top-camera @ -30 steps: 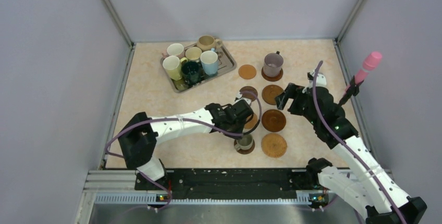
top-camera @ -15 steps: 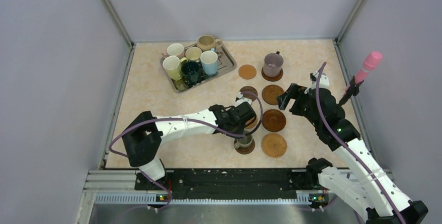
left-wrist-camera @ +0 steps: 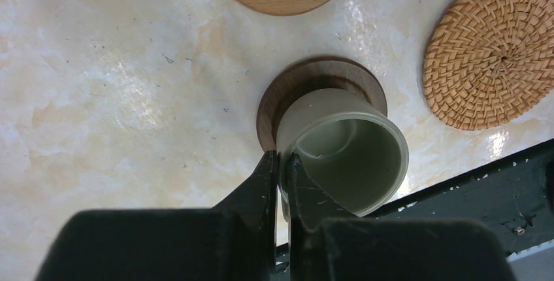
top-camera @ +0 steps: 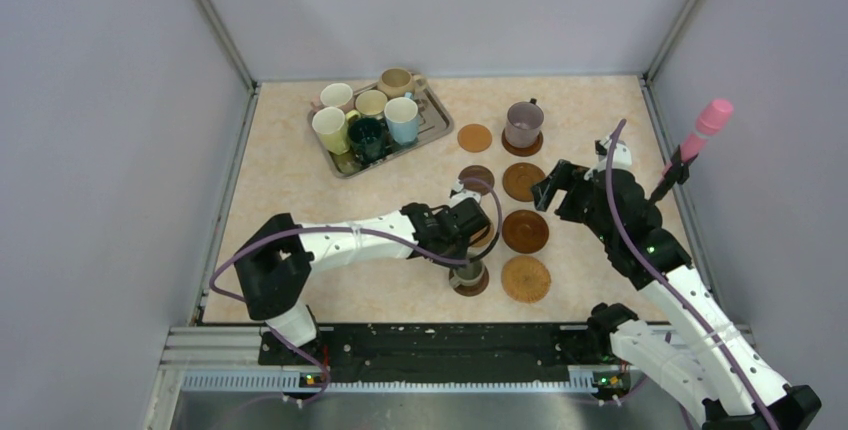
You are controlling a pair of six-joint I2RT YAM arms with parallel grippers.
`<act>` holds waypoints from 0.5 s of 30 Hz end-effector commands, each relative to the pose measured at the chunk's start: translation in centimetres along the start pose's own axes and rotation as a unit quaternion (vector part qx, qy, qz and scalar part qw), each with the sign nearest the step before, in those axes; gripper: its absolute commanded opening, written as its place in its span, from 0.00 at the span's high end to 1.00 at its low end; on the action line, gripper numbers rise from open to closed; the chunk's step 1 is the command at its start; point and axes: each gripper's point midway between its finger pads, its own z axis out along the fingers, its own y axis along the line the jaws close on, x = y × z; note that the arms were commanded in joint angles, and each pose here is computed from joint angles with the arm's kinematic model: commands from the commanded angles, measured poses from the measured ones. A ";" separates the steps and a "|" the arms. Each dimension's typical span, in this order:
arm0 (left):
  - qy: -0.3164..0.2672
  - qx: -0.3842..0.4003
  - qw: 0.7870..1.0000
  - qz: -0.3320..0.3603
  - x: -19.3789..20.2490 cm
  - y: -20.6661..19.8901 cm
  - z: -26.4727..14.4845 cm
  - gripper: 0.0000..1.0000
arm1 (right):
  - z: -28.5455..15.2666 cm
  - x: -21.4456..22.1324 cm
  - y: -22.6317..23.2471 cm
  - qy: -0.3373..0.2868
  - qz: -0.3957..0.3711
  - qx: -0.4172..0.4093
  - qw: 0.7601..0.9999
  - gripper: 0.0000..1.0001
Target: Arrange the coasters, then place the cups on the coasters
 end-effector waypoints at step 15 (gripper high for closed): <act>-0.128 0.005 0.991 -0.031 -6.8 0.3 -8.0 0.51 | -0.5 -0.7 1.0 -0.003 0.005 -0.020 1.000 0.16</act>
